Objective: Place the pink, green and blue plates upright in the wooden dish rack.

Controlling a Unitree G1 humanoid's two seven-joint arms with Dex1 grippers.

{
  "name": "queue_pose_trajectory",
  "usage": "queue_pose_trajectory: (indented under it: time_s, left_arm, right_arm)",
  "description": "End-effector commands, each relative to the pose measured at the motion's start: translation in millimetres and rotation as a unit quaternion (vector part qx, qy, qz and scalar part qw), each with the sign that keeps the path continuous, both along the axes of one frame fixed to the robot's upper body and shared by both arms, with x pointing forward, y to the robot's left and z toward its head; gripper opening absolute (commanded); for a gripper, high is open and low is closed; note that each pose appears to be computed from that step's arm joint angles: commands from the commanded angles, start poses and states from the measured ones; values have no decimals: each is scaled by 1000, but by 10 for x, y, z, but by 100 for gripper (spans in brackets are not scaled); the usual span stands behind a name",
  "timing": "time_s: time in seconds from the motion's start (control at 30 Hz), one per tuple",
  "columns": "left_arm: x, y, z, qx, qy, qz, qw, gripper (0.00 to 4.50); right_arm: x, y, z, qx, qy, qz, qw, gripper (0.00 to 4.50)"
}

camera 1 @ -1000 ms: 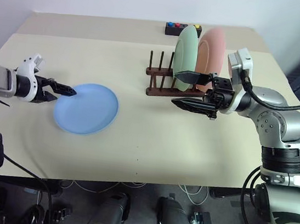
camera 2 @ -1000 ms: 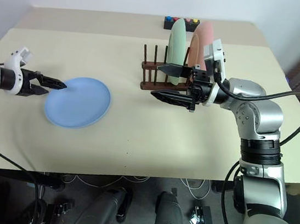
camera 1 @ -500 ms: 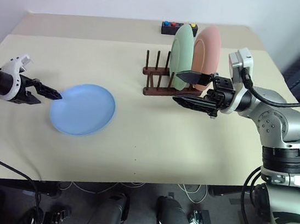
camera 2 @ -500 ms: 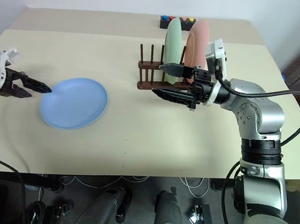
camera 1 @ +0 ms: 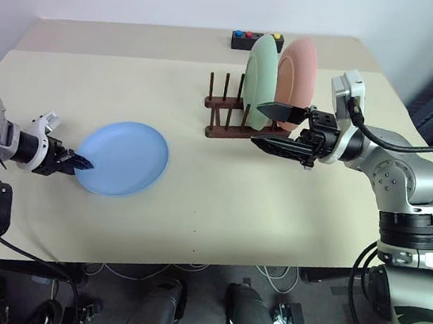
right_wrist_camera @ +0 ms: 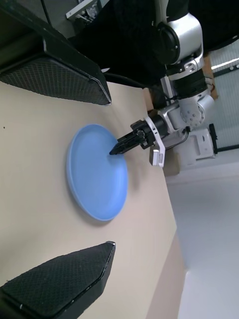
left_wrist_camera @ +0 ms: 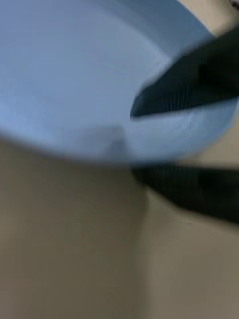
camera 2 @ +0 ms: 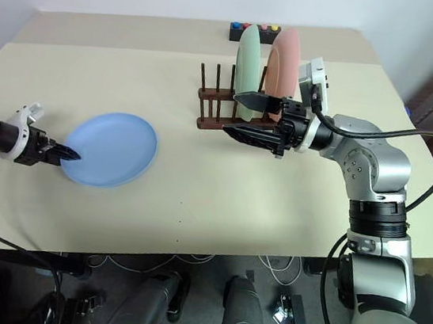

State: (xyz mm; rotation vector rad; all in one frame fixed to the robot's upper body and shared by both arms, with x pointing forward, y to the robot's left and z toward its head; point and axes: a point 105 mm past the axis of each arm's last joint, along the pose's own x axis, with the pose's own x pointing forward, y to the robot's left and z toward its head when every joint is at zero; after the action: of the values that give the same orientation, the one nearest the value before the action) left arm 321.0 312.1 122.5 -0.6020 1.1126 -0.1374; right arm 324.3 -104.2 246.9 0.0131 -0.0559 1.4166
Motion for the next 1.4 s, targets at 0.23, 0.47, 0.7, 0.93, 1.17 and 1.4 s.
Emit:
queue_pose_trajectory:
  time_s: [0.23,0.47,0.7,0.93,1.17,1.4]
  left_arm:
    - [225,12,484,-46,-121,32,991,6]
    - [342,-15,1089,-100,-316,37,943,6]
    - [434,-288,1490,-130,-530,116,830,6]
    - [426,-775,1472,-174,-615,195,744,6]
    - [301,-1232,1339,-258,-597,216,728,6]
    - [204,-1598,1332,-289,-582,186,737,6]
  right_arm:
    - [-15,-56,137,0,-39,-8,999,450]
    - [-101,-32,172,-48,-93,4,994,450]
    - [-68,308,260,-131,-314,-26,940,450]
    - [-71,866,253,-139,-562,-108,808,450]
    - [74,991,96,-188,-659,-170,708,450]
    - [176,1119,94,-180,-686,-208,674,450]
